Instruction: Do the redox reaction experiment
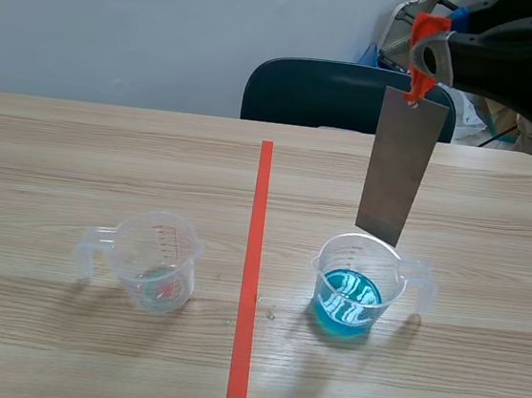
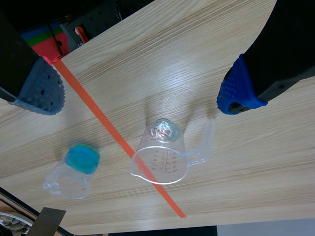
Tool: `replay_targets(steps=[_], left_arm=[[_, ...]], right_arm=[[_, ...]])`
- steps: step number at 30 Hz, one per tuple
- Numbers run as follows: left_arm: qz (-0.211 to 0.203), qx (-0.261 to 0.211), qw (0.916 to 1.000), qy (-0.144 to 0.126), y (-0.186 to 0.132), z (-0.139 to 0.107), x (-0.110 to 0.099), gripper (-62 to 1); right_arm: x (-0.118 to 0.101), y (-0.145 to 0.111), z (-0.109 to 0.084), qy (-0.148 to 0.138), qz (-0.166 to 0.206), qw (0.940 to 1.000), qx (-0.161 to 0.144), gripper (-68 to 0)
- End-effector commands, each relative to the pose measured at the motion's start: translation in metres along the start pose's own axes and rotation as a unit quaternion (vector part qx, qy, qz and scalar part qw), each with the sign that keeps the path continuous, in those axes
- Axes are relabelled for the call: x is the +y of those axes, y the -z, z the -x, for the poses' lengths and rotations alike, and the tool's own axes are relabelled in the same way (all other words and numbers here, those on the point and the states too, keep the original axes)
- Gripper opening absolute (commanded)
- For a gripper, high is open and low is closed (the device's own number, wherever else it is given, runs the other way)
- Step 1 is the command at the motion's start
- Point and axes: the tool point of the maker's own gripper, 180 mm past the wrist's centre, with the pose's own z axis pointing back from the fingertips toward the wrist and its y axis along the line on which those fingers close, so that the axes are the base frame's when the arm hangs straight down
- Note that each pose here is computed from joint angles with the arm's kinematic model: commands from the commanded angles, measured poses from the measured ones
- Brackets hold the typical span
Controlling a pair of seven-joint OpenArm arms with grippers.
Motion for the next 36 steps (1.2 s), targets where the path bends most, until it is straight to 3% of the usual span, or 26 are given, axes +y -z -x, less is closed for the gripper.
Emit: replay_targets(steps=[1, 36], left_arm=[[-0.001, -0.01, 0.9999, -0.008, -0.0008, -0.0039, -0.0022, 1.4], [0.0, 0.003, 1.0, -0.008, -0.0008, 0.0007, -0.0023, 1.4]], right_arm=[[0.002, -0.0007, -0.0082, -0.007, -0.005, 0.9999, -0.011, -66.9], [0.002, -0.0007, -0.0084, -0.007, -0.005, 0.9999, -0.011, -66.9]])
